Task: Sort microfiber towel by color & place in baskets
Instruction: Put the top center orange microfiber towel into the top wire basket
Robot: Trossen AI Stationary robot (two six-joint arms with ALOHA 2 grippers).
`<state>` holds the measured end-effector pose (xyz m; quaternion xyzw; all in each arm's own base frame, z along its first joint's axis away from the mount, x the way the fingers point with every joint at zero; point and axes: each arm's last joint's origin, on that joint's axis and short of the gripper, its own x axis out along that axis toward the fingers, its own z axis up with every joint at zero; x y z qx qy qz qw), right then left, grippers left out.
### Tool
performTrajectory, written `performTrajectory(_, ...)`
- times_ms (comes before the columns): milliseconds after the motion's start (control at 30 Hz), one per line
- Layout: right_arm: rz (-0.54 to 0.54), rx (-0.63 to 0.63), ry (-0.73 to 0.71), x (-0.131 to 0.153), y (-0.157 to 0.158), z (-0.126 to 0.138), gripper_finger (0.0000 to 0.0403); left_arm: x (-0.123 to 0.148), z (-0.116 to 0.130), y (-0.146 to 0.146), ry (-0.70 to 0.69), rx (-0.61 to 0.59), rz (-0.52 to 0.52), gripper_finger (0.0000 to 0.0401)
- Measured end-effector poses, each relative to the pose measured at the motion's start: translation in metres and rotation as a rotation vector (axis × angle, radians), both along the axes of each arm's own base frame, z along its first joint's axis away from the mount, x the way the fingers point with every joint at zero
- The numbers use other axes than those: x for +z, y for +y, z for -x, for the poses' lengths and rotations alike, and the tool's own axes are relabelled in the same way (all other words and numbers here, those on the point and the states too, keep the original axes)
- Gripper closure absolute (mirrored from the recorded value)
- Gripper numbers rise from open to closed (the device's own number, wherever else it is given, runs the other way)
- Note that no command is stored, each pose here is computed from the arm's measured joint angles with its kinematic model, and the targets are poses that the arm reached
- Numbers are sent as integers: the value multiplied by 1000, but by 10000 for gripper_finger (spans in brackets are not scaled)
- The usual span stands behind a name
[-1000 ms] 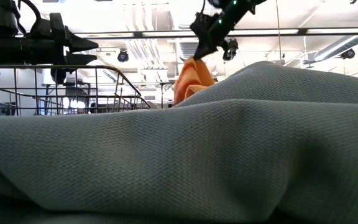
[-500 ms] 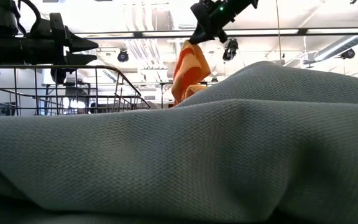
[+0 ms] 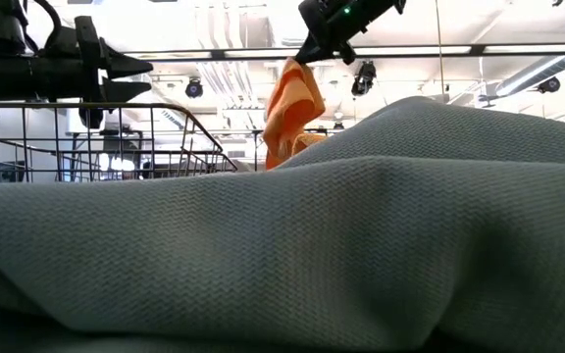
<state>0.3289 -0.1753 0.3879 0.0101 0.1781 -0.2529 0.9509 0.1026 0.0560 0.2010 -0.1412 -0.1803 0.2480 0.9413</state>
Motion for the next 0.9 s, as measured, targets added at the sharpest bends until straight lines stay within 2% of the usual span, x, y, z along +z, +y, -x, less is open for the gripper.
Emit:
performTrajectory(267,30,15,-54,-1,-1,-10,394,4,3,-2,-32,0,-20,207)
performTrajectory(467,-2,95,-106,-8,-5,-25,394,5,5,-3,-49,0,-29,207)
performTrajectory(900,-15,204,-171,4,-13,-73,394,8,7,-4,-67,-15,-44,207)
